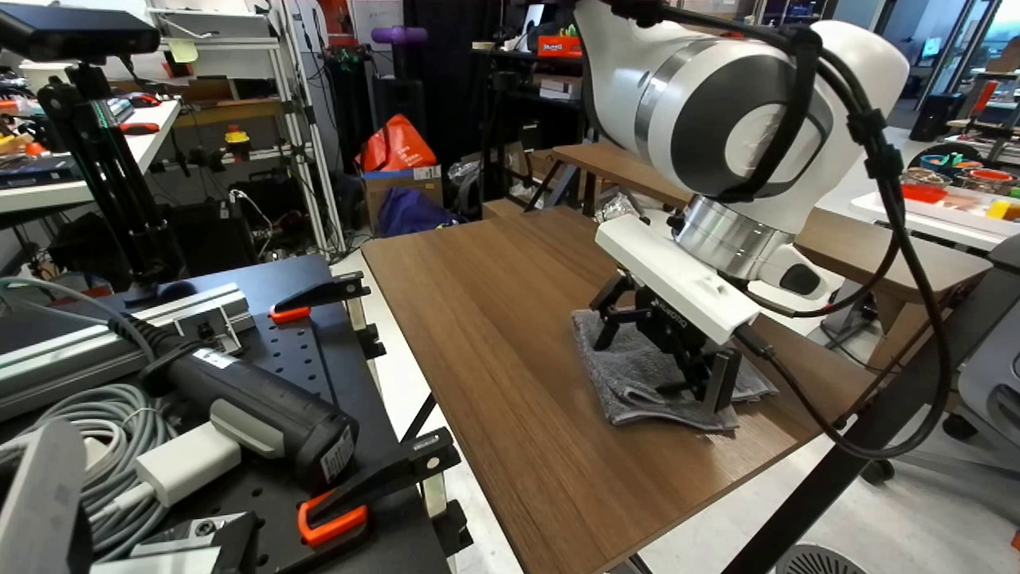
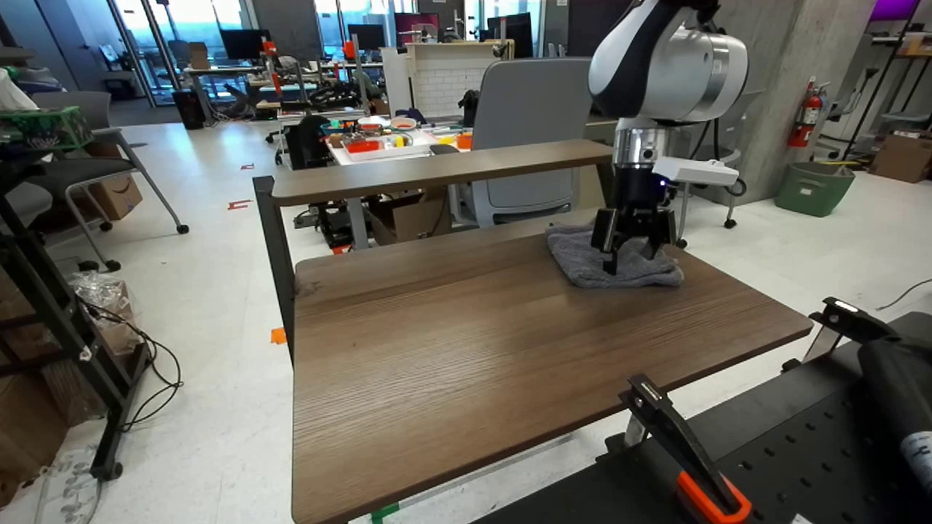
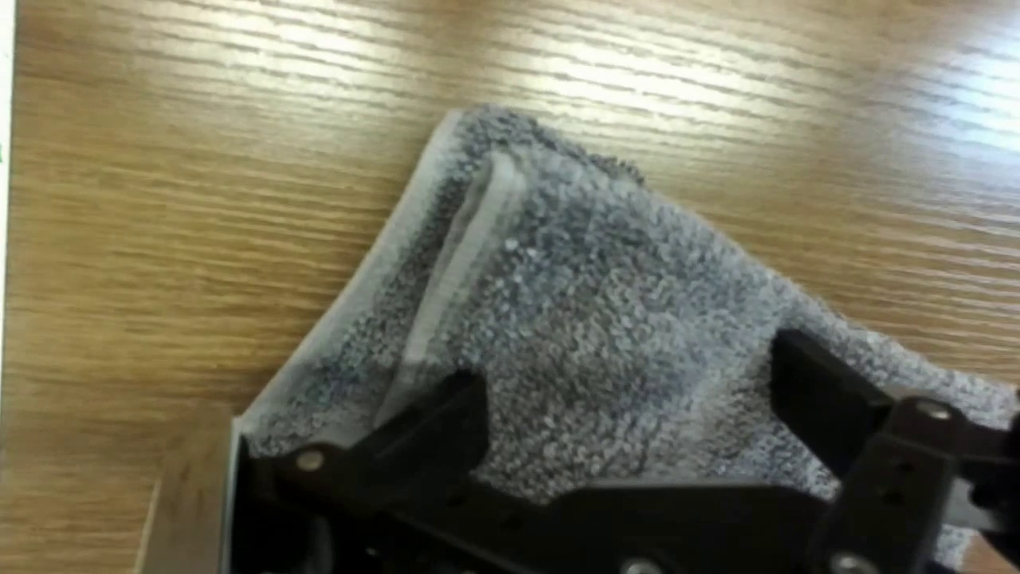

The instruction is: Wipe the table with the cloth

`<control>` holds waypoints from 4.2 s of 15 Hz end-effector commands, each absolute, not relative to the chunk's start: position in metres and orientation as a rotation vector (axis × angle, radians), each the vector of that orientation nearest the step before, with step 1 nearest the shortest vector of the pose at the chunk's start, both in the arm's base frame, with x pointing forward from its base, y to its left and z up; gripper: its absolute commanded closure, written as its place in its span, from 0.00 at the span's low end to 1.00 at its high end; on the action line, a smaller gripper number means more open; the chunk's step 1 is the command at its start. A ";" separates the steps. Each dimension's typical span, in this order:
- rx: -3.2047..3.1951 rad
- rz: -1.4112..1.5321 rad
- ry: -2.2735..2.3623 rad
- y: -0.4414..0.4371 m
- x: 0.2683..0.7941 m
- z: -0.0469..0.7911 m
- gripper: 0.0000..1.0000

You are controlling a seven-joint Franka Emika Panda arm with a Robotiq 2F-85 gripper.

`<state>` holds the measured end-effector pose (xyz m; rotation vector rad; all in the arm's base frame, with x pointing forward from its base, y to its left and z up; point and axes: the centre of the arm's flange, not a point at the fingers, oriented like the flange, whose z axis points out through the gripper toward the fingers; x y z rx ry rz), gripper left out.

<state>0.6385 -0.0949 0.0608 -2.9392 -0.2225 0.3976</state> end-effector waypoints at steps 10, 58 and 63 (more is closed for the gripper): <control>-3.101 0.163 -0.239 -0.066 0.597 0.191 0.00; -2.977 0.171 -1.044 0.172 0.638 0.088 0.00; -2.948 0.184 -1.096 0.180 0.638 0.104 0.00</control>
